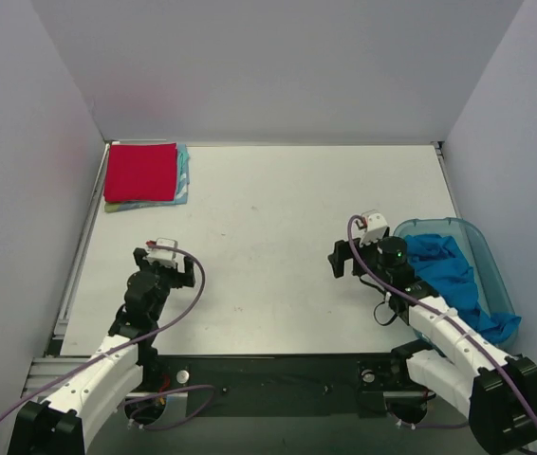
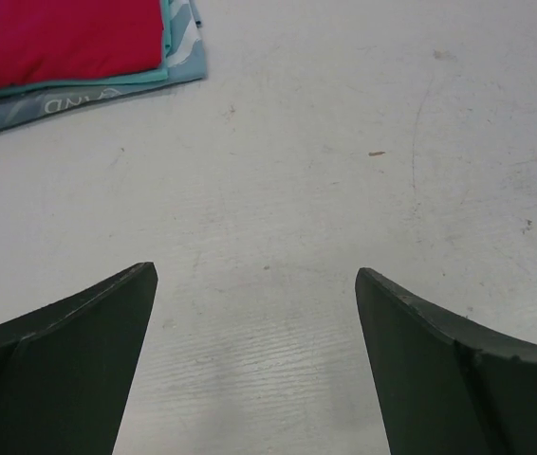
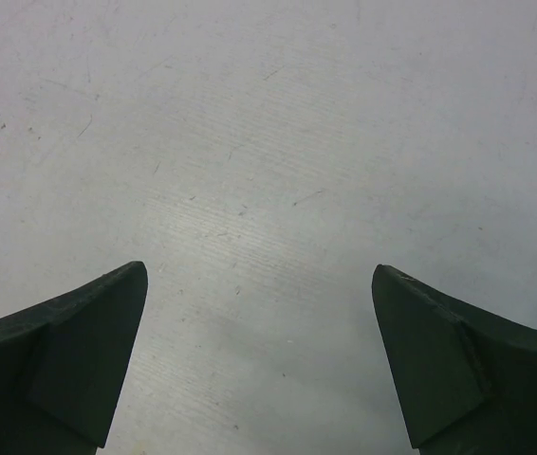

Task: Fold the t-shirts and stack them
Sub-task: Grab crumpled tshirt from bin with the right arm

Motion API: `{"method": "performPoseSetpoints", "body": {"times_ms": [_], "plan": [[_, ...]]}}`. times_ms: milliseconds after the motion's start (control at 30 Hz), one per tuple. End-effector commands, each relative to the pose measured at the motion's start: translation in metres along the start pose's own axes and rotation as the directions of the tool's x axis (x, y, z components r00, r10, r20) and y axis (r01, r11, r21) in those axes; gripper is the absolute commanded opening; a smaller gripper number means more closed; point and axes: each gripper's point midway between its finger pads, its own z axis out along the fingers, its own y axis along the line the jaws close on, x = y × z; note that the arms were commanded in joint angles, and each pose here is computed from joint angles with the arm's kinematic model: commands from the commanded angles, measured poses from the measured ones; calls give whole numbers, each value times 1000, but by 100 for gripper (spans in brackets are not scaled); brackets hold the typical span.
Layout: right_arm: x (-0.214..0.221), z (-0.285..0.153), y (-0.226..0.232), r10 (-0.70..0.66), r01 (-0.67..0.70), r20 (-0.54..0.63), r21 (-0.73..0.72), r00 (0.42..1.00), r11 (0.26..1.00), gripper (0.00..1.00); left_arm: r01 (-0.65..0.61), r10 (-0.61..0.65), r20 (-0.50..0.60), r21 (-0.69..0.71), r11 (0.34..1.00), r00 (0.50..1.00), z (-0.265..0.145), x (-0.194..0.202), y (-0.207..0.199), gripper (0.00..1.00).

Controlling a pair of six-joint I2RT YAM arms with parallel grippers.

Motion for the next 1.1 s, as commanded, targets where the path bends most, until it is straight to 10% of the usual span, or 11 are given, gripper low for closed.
{"method": "performPoseSetpoints", "body": {"times_ms": [0,100,267,533,767,833,900,967,1067], "plan": [[-47,-14,-24,56,-69,103,129,993,989,100,-160,155,81,62,985,985,0,-12,-6,97],[-78,-31,-45,187,-218,156,221,970,950,100,-402,372,183,171,899,910,-4,-21,-23,97],[-104,-89,-117,476,-483,137,451,869,751,100,-373,315,266,205,905,911,-9,-49,-35,97],[-17,-166,-194,730,-556,250,804,637,210,95,-75,129,-165,302,950,978,-3,-45,-48,97],[69,-122,-208,904,-474,68,867,421,156,91,-53,93,-84,388,920,992,-6,-55,-67,97],[76,-104,-208,930,-491,11,851,367,184,82,-58,98,-82,390,919,992,-4,-57,-67,97],[77,-99,-212,932,-491,-3,849,361,193,25,-73,112,-77,393,917,991,-2,-59,-67,97],[63,-104,-215,915,-505,28,841,401,196,0,-95,127,-59,387,917,990,-1,-65,-65,97],[9,-138,-226,806,-512,159,836,570,197,0,-107,127,-32,362,926,991,1,-76,-61,97]]}}
